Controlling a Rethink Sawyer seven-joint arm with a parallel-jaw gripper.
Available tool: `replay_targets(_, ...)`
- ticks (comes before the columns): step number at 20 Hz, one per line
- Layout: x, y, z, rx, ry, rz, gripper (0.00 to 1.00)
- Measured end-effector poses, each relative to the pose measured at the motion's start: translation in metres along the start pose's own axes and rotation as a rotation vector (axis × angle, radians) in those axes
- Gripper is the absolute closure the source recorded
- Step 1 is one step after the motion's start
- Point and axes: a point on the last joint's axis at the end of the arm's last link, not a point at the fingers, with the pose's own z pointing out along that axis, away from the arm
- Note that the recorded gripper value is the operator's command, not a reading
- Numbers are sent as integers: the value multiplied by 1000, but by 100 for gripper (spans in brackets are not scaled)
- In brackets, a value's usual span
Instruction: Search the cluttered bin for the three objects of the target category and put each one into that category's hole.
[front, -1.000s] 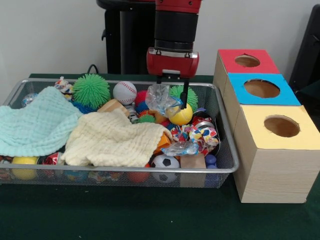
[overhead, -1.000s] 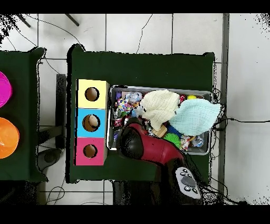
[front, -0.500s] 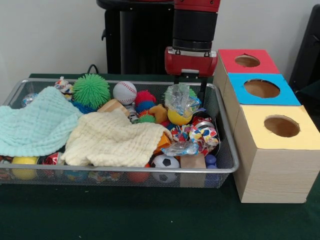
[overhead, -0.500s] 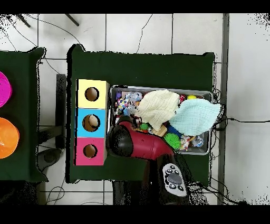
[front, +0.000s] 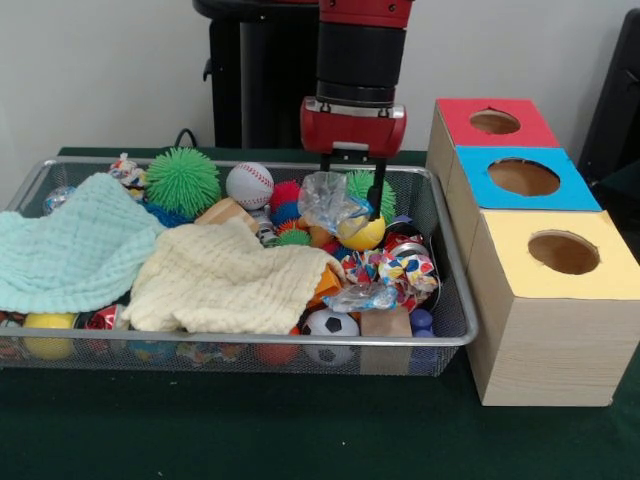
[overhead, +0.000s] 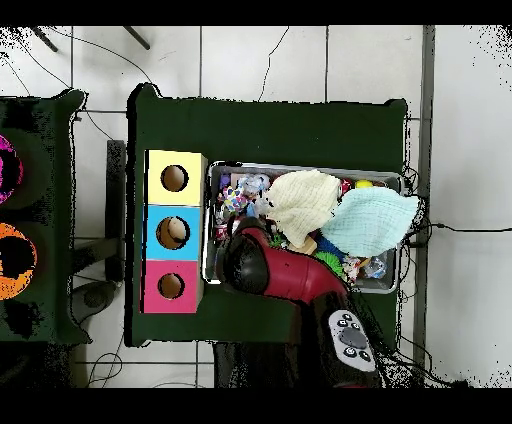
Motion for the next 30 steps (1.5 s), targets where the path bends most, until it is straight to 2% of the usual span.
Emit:
replay_targets(10,-1,-5,10,2,-2,-21,100)
replay_targets(11,-1,-5,10,1,-4,-29,0)
replay_targets(19,0,-9,11,1,-5,-44,0)
replay_targets(30,1,2,9,-3,-9,-68,0)
